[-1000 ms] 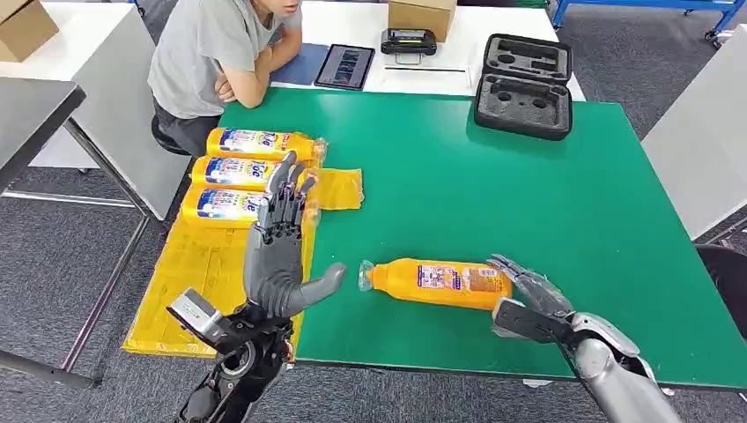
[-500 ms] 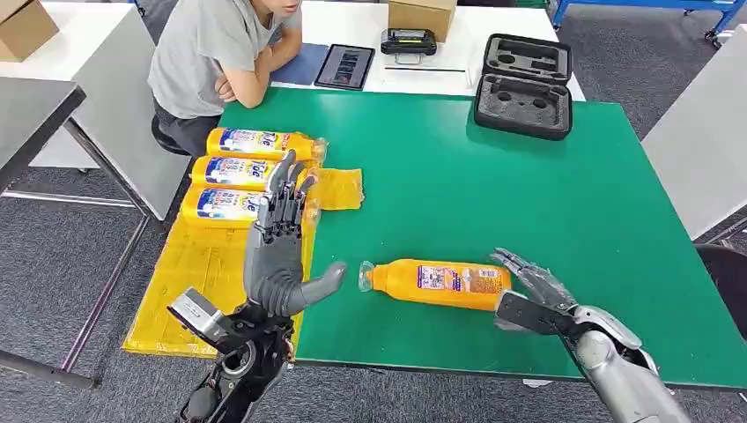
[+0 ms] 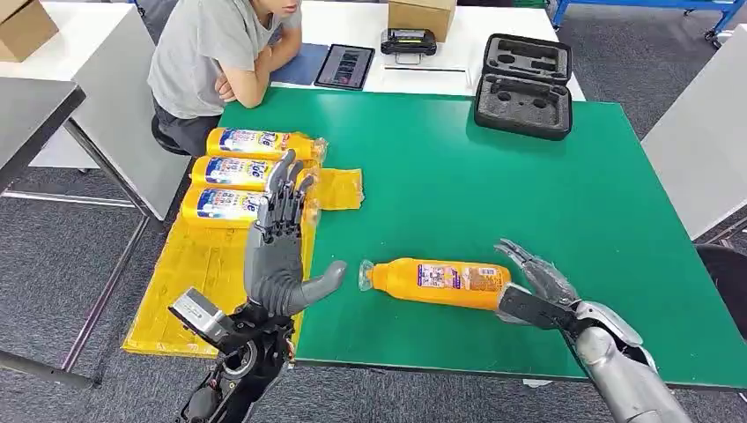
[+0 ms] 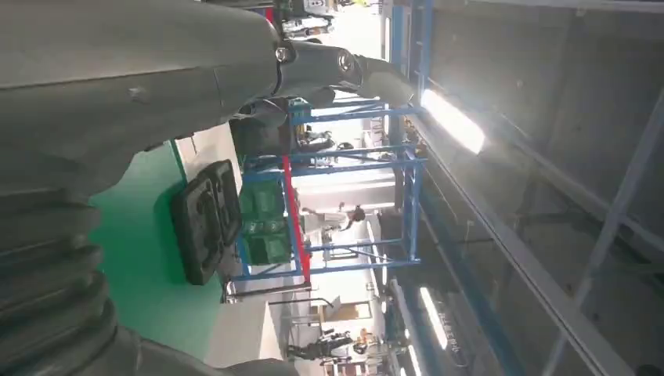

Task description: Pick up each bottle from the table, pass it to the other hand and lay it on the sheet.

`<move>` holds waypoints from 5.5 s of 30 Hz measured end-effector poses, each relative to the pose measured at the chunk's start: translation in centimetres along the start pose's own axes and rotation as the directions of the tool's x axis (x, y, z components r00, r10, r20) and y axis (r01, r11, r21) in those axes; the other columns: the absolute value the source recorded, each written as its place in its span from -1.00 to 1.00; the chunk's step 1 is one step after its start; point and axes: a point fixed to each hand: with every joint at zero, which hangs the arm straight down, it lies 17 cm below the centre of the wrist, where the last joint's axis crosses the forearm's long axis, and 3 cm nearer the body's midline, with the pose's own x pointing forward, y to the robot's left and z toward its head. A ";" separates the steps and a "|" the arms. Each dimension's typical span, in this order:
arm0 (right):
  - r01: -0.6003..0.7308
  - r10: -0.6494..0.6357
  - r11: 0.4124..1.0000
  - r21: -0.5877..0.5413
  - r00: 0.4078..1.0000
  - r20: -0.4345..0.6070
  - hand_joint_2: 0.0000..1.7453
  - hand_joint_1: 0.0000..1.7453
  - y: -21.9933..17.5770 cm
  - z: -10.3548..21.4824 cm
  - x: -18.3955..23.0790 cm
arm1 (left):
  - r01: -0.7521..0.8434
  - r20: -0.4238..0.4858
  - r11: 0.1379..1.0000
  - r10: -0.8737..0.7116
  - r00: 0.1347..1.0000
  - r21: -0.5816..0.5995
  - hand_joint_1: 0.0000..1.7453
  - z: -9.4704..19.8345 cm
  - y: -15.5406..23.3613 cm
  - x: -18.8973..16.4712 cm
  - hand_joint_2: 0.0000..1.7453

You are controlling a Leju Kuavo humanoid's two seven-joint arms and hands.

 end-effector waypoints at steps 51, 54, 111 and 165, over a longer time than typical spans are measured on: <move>0.050 -0.055 0.993 0.107 0.997 0.046 1.00 1.00 2.9 -1.0 1.2 | -0.017 0.000 0.999 0.017 1.000 -0.032 -1.00 -0.2 -1.1 -0.2 1.00; 0.044 -0.047 0.993 0.111 0.998 0.032 1.00 1.00 2.8 -1.0 0.9 | -0.019 0.000 0.999 0.019 1.000 -0.032 -1.00 -0.2 -1.2 -0.1 1.00; 0.501 -0.437 0.838 -0.215 0.853 0.285 1.00 1.00 0.6 -1.9 6.9 | 0.008 -0.001 1.000 -0.008 1.000 0.010 -1.00 -0.3 -0.3 -0.3 1.00; 0.805 -0.537 0.592 0.038 0.359 0.763 1.00 1.00 -3.3 3.0 26.8 | -0.245 -0.263 0.968 0.222 0.939 -0.058 -1.00 5.2 -7.4 -7.2 1.00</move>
